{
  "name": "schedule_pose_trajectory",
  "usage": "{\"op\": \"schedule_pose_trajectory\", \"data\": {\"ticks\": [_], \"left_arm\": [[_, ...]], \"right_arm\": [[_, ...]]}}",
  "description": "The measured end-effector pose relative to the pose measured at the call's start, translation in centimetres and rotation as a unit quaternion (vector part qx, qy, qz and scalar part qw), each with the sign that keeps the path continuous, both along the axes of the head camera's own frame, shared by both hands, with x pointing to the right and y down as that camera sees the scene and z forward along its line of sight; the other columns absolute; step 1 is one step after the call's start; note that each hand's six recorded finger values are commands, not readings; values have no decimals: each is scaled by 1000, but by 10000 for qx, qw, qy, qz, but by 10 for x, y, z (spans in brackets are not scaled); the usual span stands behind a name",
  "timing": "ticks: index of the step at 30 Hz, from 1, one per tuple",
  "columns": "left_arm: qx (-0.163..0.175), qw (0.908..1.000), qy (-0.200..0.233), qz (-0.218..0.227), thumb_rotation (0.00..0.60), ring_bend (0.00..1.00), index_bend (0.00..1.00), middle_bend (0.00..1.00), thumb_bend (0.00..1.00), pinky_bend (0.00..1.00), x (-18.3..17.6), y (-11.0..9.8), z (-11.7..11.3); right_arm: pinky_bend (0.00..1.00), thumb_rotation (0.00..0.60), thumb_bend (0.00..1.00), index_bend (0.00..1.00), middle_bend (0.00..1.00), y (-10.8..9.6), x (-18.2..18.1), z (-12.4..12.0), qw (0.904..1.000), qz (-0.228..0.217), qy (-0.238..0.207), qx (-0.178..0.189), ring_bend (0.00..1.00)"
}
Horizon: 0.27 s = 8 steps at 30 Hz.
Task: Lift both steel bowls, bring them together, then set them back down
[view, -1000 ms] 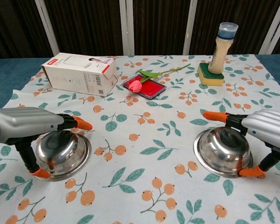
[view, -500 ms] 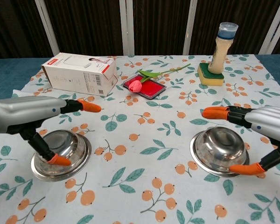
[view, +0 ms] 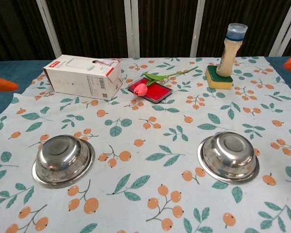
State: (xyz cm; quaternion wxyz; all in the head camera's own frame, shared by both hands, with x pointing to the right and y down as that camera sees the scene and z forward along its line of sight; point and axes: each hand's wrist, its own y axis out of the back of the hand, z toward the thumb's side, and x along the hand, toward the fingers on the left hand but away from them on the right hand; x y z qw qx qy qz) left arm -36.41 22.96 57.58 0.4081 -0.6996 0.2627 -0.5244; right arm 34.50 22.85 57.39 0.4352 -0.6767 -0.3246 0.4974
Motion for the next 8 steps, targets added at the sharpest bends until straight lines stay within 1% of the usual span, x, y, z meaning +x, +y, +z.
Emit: {"op": "schedule_pose_trajectory", "data": {"ticks": [1, 3, 5, 6, 8], "left_arm": [[87, 9998, -72, -163, 522, 0, 0, 0, 0, 0, -9, 5, -5], [284, 9977, -223, -575, 523, 0, 0, 0, 0, 0, -33, 18, -15], [434, 9946, -360, -872, 521, 0, 0, 0, 0, 0, -55, 29, -24], [476, 9935, -379, -967, 521, 0, 0, 0, 0, 0, -62, 32, -26], [554, 9911, -386, -1143, 523, 0, 0, 0, 0, 0, -72, 31, -29]], "right_arm": [[36, 600, 267, 0, 0, 5, 10, -4, 9998, 178, 134, 8, 0], [36, 600, 267, 0, 0, 12, 32, -12, 9974, 613, 377, 58, 0], [36, 600, 267, 0, 0, 15, 47, -20, 9940, 925, 563, 174, 0], [36, 600, 267, 0, 0, 15, 55, -26, 9916, 1084, 642, 301, 0], [36, 600, 268, 0, 0, 15, 62, -35, 9889, 1255, 659, 439, 0]]}}
